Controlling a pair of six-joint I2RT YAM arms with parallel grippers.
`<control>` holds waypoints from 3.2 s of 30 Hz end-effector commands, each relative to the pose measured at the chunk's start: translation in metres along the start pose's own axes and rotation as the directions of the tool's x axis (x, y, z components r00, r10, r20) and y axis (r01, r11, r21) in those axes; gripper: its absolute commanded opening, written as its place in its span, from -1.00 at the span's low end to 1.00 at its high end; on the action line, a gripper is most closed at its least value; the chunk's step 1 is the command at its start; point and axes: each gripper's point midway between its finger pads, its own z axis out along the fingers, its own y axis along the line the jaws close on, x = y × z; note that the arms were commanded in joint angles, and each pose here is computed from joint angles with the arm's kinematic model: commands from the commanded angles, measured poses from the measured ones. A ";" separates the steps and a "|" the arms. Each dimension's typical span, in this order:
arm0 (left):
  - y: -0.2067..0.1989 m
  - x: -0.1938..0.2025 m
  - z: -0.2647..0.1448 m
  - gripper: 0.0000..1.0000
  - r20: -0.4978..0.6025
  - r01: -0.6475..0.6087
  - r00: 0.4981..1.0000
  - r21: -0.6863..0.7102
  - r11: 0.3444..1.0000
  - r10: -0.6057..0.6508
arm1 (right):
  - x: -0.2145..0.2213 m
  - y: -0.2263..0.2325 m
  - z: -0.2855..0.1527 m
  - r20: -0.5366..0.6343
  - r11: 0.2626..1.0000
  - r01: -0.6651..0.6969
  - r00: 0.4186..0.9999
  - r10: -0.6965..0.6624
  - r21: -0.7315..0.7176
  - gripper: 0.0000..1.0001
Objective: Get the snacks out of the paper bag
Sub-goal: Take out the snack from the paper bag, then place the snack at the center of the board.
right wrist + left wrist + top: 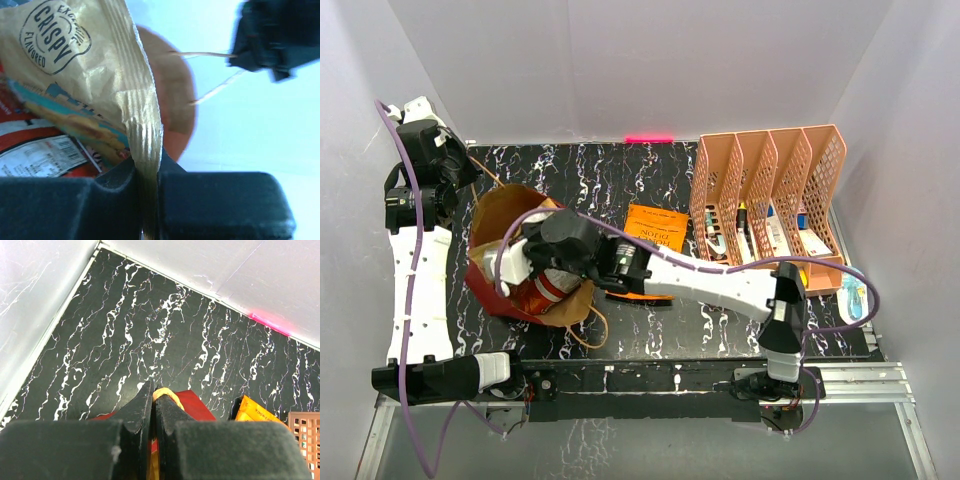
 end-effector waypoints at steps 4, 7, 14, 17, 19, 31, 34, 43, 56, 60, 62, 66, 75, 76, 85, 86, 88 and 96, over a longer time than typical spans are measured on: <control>-0.001 -0.018 -0.009 -1.00 0.069 0.007 0.998 0.006 1.000 -0.008 | -0.065 -0.169 -0.135 0.248 0.908 -0.243 0.955 0.163 0.341 -0.85; -0.001 -0.017 -0.008 -1.00 0.068 0.006 0.998 0.004 1.000 -0.006 | -0.066 -0.188 -0.174 0.296 0.870 -0.327 0.929 0.223 0.368 -0.85; -0.001 -0.018 -0.008 -1.00 0.069 0.005 0.998 0.003 1.000 -0.005 | -0.046 -0.181 -0.250 0.344 0.795 -0.488 0.862 0.373 0.359 -0.85; -0.001 -0.020 -0.008 -1.00 0.074 0.005 0.997 0.005 1.000 -0.005 | -0.015 -0.155 -0.256 0.257 0.751 -0.546 0.837 0.482 0.372 -0.85; -0.002 -0.021 -0.007 -1.00 0.073 0.005 0.997 0.004 1.000 -0.006 | 0.003 -0.134 -0.258 0.202 0.727 -0.575 0.816 0.541 0.376 -0.85; -0.004 -0.019 -0.003 -1.00 0.059 0.004 0.998 0.010 1.000 -0.005 | 0.106 -0.022 -0.232 -0.083 0.678 -0.587 0.726 0.682 0.443 -0.85; -0.004 -0.019 -0.004 -1.00 0.059 0.004 0.998 0.014 1.000 -0.005 | 0.140 -0.014 -0.213 -0.101 0.679 -0.607 0.710 0.696 0.412 -0.85; -0.005 -0.024 -0.007 -1.00 0.066 0.005 0.998 0.017 1.000 -0.006 | 0.239 -0.074 -0.175 -0.153 0.721 -0.537 0.746 0.648 0.438 -0.85; -0.007 -0.025 -0.009 -1.00 0.071 0.006 0.997 0.024 1.000 -0.007 | 0.290 -0.067 -0.145 -0.243 0.712 -0.574 0.683 0.689 0.405 -0.85; -0.008 -0.022 -0.007 -1.00 0.063 0.008 0.998 0.034 0.999 -0.010 | 0.267 0.014 -0.133 -0.255 0.679 -0.659 0.631 0.733 0.322 -0.85; -0.009 -0.022 -0.006 -1.00 0.060 0.006 0.998 0.036 0.999 -0.008 | 0.254 0.070 -0.127 -0.279 0.661 -0.699 0.600 0.749 0.271 -0.85; -0.009 -0.022 -0.008 -1.00 0.062 0.002 0.998 0.032 0.999 -0.004 | 0.239 0.159 -0.126 -0.331 0.556 -0.802 0.475 0.815 0.218 -0.85; -0.010 -0.023 -0.009 -1.00 0.065 0.004 0.998 0.035 0.999 -0.006 | 0.231 0.192 -0.128 -0.362 0.511 -0.843 0.429 0.827 0.169 -0.55; -0.010 -0.023 -0.009 -1.00 0.064 0.003 0.998 0.033 0.999 -0.005 | 0.226 0.190 -0.127 -0.361 0.506 -0.849 0.429 0.828 0.152 -0.42; -0.009 -0.022 -0.010 -1.00 0.066 0.002 0.998 0.034 0.999 -0.004 | 0.142 0.242 -0.142 -0.334 0.260 -0.961 0.277 0.901 -0.096 0.18; -0.010 -0.021 -0.009 -1.00 0.065 0.003 0.998 0.036 0.999 -0.005 | 0.140 0.250 -0.145 -0.335 0.223 -0.970 0.242 0.911 -0.095 0.20; -0.010 -0.020 -0.009 -1.00 0.061 0.004 0.998 0.040 0.999 -0.006 | 0.138 0.254 -0.151 -0.319 0.184 -0.980 0.200 0.926 -0.080 0.23; -0.014 -0.017 -0.011 -1.00 0.057 0.011 0.998 0.065 0.998 -0.014 | 0.126 0.155 -0.175 -0.118 0.362 -0.932 0.359 0.926 0.009 0.38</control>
